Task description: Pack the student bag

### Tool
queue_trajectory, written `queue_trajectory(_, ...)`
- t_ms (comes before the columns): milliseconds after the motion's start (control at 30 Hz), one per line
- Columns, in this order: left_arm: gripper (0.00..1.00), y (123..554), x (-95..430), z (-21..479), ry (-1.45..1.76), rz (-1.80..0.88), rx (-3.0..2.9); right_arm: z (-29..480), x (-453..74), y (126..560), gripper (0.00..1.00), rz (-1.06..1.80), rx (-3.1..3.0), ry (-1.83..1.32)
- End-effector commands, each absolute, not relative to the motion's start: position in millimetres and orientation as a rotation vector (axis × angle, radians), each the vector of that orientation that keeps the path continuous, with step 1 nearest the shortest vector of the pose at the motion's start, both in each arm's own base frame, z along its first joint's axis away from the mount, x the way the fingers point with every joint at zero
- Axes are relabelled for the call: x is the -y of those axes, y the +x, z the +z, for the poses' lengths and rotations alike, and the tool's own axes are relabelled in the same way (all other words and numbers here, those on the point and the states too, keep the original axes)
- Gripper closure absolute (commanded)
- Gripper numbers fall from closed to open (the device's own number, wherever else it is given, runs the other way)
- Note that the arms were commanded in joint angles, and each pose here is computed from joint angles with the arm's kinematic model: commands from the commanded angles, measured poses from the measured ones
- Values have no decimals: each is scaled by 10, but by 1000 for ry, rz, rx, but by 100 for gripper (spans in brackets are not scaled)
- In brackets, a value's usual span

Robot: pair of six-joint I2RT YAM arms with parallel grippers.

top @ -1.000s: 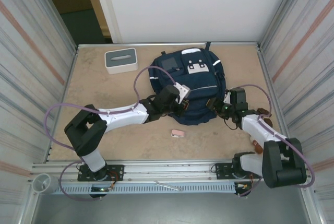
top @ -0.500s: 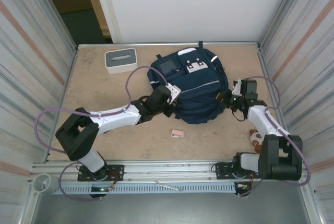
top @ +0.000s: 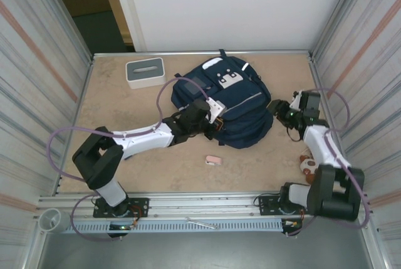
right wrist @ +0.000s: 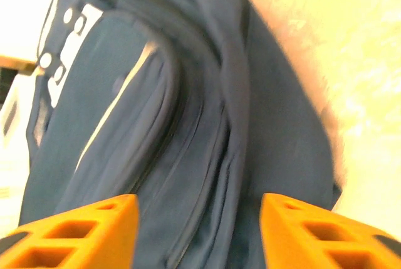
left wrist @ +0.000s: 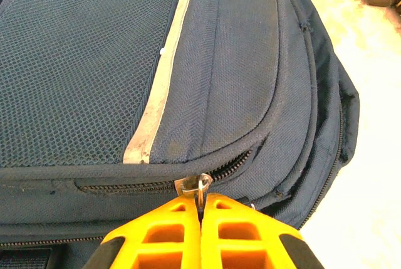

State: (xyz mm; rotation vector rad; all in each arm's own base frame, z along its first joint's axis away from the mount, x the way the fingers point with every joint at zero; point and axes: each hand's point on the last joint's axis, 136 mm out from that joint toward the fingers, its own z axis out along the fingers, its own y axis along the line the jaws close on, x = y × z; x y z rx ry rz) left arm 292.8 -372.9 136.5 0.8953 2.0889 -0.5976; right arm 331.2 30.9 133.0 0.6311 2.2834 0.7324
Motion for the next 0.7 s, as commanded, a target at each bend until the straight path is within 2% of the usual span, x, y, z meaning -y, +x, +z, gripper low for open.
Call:
queue_trajectory(0, 100, 2967, 3864, 1548, 874, -634, -2045, 1132, -442, 2940, 34, 728, -2318, 665)
queue_trajectory(67, 100, 2975, 3876, 1525, 879, -626, -2051, 1094, -583, 2795, 27, 753, -2318, 653)
queue_trajectory(167, 100, 2974, 3890, 1502, 886, -614, -2052, 948, -762, 2691, 23, 722, -2345, 624)
queue_trajectory(467, 100, 2931, 3838, 1496, 881, -579, -2057, 587, -916, 2832, 23, 610, -2336, 669)
queue_trajectory(533, 100, 2932, 3805, 1493, 876, -569, -2058, 539, -933, 2898, 35, 595, -2358, 642)
queue_trajectory(667, 100, 2927, 3721, 1493, 867, -539, -2056, 484, -780, 2970, 72, 552, -2364, 653)
